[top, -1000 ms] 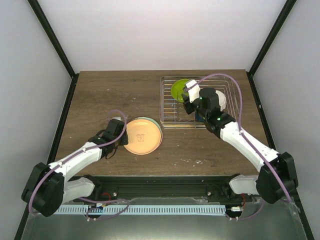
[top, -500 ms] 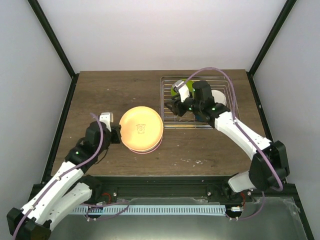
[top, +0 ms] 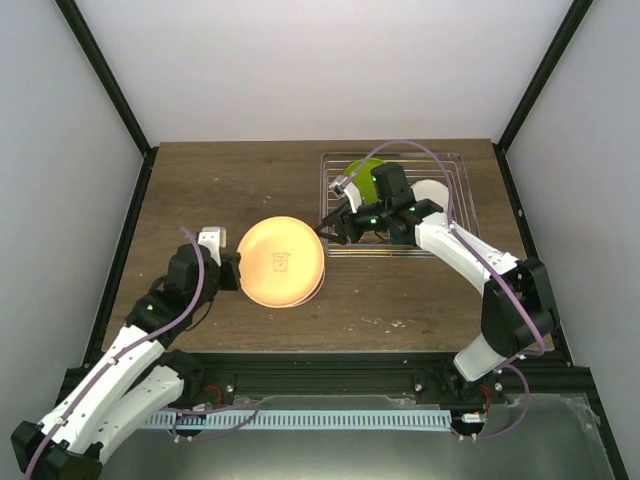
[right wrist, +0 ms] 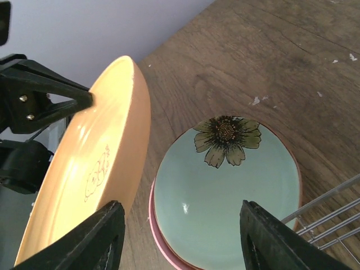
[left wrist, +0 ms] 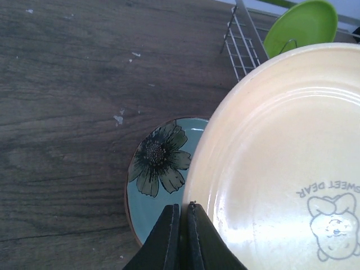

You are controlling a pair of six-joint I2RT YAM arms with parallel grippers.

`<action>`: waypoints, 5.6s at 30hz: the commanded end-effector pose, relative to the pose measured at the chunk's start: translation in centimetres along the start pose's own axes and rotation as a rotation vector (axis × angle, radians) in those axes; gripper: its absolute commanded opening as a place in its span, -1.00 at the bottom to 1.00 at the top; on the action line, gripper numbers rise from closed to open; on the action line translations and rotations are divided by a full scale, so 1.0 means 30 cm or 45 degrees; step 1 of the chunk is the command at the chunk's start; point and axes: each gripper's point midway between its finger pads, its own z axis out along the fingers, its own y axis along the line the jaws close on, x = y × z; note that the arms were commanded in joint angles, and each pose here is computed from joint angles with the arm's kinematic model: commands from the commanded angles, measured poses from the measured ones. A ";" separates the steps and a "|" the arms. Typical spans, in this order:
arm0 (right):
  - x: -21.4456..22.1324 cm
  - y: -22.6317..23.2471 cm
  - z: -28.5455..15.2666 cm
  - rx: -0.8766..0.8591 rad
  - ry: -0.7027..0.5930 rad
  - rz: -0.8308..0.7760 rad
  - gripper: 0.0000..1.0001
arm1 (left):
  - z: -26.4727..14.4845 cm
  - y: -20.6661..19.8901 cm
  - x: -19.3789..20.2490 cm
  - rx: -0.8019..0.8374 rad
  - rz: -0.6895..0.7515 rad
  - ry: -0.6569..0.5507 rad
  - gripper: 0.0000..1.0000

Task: Load the mixed dishes into the dish rack

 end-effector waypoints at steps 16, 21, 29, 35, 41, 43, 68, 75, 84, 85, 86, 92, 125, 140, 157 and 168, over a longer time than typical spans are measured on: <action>-0.066 0.098 -0.023 -0.130 -0.049 -0.058 0.21 | 0.029 -0.001 -0.011 0.000 0.009 -0.025 -1.00; -0.026 0.114 0.011 -0.166 0.005 -0.054 0.23 | 0.038 -0.009 -0.020 0.011 0.004 -0.037 -1.00; 0.016 0.092 0.080 -0.179 0.073 -0.021 0.23 | 0.028 -0.015 -0.055 0.011 0.006 -0.078 -1.00; 0.032 0.080 0.108 -0.163 0.102 -0.029 0.17 | 0.019 -0.016 -0.075 0.005 0.007 -0.100 -1.00; 0.029 0.109 0.109 -0.230 0.099 -0.042 -0.57 | 0.027 -0.006 -0.076 -0.017 -0.002 -0.109 -1.00; 0.024 0.130 0.103 -0.274 0.092 -0.065 -0.89 | 0.032 0.000 -0.078 -0.028 -0.012 -0.119 -0.99; -0.423 -0.017 -0.388 1.008 -0.502 -0.797 -0.99 | 0.069 0.144 0.046 -0.292 -0.126 -0.004 0.93; -0.409 -0.046 -0.554 1.490 -0.634 -1.204 -0.99 | 0.102 0.130 0.065 -0.263 -0.134 0.027 0.94; -0.459 -0.117 -0.707 1.748 -0.745 -1.320 -0.99 | 0.105 0.139 0.078 -0.274 -0.121 0.037 0.94; -0.462 -0.125 -0.709 1.759 -0.733 -1.343 -0.99 | 0.107 0.141 0.083 -0.276 -0.119 0.041 0.94; -0.461 -0.137 -0.708 1.773 -0.710 -1.369 -0.99 | 0.109 0.142 0.085 -0.277 -0.119 0.043 0.94; -0.393 -0.266 -0.658 1.846 -0.423 -1.601 -0.99 | 0.121 0.142 0.098 -0.276 -0.115 0.061 0.95; -0.126 -0.533 -0.421 1.479 0.124 -1.716 -0.99 | 0.156 0.143 0.096 -0.283 -0.098 0.099 0.95; -0.277 -0.456 -0.551 1.918 -0.005 -1.836 -0.99 | 0.166 0.139 0.096 -0.273 -0.104 0.102 0.95; -0.228 -0.376 -0.458 1.716 0.024 -1.780 -0.99 | 0.156 0.138 0.102 -0.254 -0.118 0.086 0.95; -0.186 -0.463 -0.416 1.755 0.111 -1.742 -0.99 | 0.150 0.145 0.107 -0.263 -0.111 0.083 0.95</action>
